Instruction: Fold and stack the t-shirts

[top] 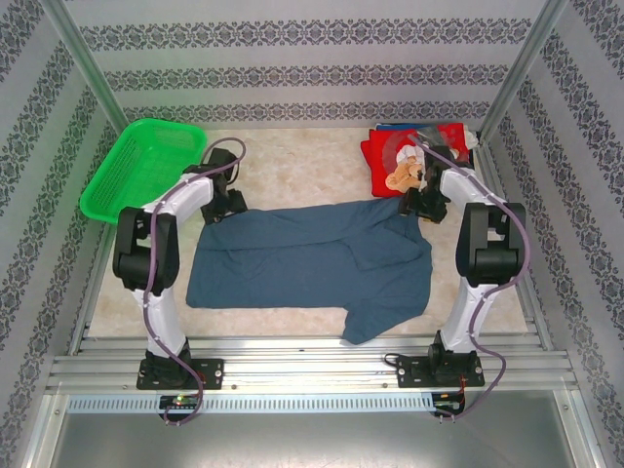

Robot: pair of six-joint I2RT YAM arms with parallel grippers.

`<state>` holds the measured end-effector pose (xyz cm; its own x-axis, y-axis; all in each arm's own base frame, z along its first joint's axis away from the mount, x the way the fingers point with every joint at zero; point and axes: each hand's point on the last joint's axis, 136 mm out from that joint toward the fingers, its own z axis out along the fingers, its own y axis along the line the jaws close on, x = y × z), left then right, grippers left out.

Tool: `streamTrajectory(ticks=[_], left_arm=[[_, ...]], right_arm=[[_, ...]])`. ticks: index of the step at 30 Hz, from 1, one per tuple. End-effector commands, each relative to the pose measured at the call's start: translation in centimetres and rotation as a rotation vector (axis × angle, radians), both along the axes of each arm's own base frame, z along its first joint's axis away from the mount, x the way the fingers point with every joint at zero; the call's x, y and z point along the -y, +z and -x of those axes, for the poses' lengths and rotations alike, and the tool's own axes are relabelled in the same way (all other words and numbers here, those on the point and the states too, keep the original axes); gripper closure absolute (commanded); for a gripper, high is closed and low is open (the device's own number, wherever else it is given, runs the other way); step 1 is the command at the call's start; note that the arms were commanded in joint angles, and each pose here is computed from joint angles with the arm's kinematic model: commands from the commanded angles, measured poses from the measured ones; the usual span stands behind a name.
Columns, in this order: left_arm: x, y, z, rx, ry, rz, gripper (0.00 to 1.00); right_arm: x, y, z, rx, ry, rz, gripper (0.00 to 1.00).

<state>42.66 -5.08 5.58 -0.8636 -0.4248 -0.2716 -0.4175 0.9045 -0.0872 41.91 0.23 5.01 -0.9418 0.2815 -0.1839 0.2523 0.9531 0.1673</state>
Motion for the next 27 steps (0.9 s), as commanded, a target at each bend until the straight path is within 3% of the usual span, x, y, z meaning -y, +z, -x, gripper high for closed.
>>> streamTrajectory(ticks=[1, 6, 11, 21, 27], left_arm=[[-0.4, -0.4, -0.1, -0.026, 0.022, -0.023, 0.33], [-1.7, -2.5, 0.5, -0.085, 0.054, -0.081, 0.38], [-3.0, -3.3, 0.9, -0.107, 0.084, -0.093, 0.39], [-3.7, -4.6, 1.3, -0.143, 0.083, -0.091, 0.4], [-3.6, -5.0, 1.2, -0.151, 0.081, -0.083, 0.41]], right_arm=[[0.1, 0.7, -1.4, 0.025, 0.01, -0.02, 0.37], [0.2, -0.4, -2.6, 0.021, -0.019, -0.048, 0.45], [0.0, -1.2, -3.2, 0.023, -0.044, -0.062, 0.65], [0.0, -2.2, -4.5, 0.04, -0.089, -0.071, 0.76], [0.4, -2.1, -4.4, 0.061, -0.116, -0.063, 0.93]])
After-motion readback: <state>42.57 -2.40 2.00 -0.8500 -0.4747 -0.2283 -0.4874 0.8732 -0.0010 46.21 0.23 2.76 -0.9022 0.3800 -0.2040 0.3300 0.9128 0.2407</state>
